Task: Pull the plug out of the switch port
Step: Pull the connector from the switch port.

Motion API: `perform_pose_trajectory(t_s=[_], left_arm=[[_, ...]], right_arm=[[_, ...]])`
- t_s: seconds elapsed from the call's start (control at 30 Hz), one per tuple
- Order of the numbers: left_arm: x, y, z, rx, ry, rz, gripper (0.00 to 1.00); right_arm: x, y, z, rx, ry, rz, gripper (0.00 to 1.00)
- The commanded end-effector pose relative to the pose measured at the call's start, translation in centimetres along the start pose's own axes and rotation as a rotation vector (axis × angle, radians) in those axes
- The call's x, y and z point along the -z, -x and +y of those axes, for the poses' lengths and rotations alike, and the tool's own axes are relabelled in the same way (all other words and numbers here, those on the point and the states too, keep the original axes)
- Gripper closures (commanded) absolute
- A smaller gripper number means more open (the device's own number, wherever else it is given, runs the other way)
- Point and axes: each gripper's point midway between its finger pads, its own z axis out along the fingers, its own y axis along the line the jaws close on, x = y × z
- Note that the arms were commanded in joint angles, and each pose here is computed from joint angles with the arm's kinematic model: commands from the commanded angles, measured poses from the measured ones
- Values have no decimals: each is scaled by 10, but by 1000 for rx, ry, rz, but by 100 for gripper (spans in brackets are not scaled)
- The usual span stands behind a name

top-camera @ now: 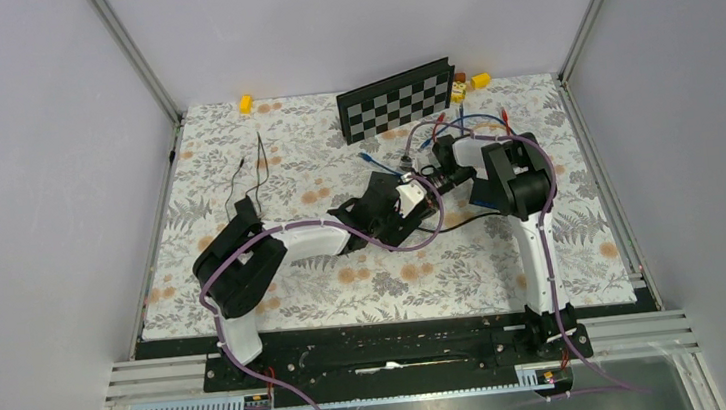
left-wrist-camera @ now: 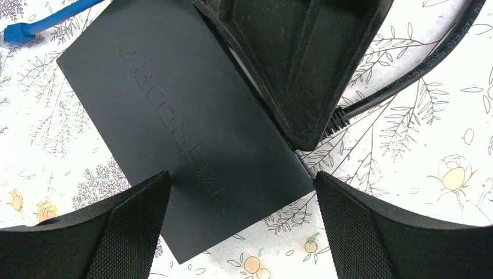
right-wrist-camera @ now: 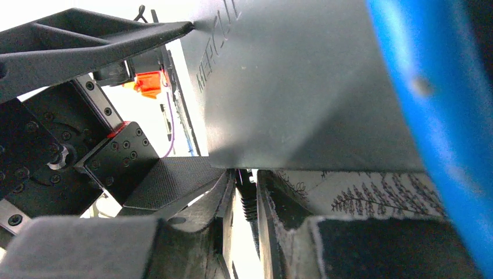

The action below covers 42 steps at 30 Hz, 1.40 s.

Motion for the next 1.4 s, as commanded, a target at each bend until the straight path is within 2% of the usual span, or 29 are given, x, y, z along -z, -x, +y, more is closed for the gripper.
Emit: perform_pose_trajectory(t_s=[0.0,0.4,0.7,1.07,1.37], left_arm=[[-8,-3,18,61,57,-11,7],[-13,-7,16,85,32,-3,7],[-10,-5,19,92,42,-8,7],[-10,-5,19,101,28,-10,7],[-9,-4,20,107,30,-10,7]], right_arm=[[2,-1,-23,-7,-89,-13,95],[13,2,-20,42,-125,31,95],[8,2,-18,15,-99,-17,95],[14,2,-22,48,-138,21,95],[11,3,-18,21,-116,-19,95]])
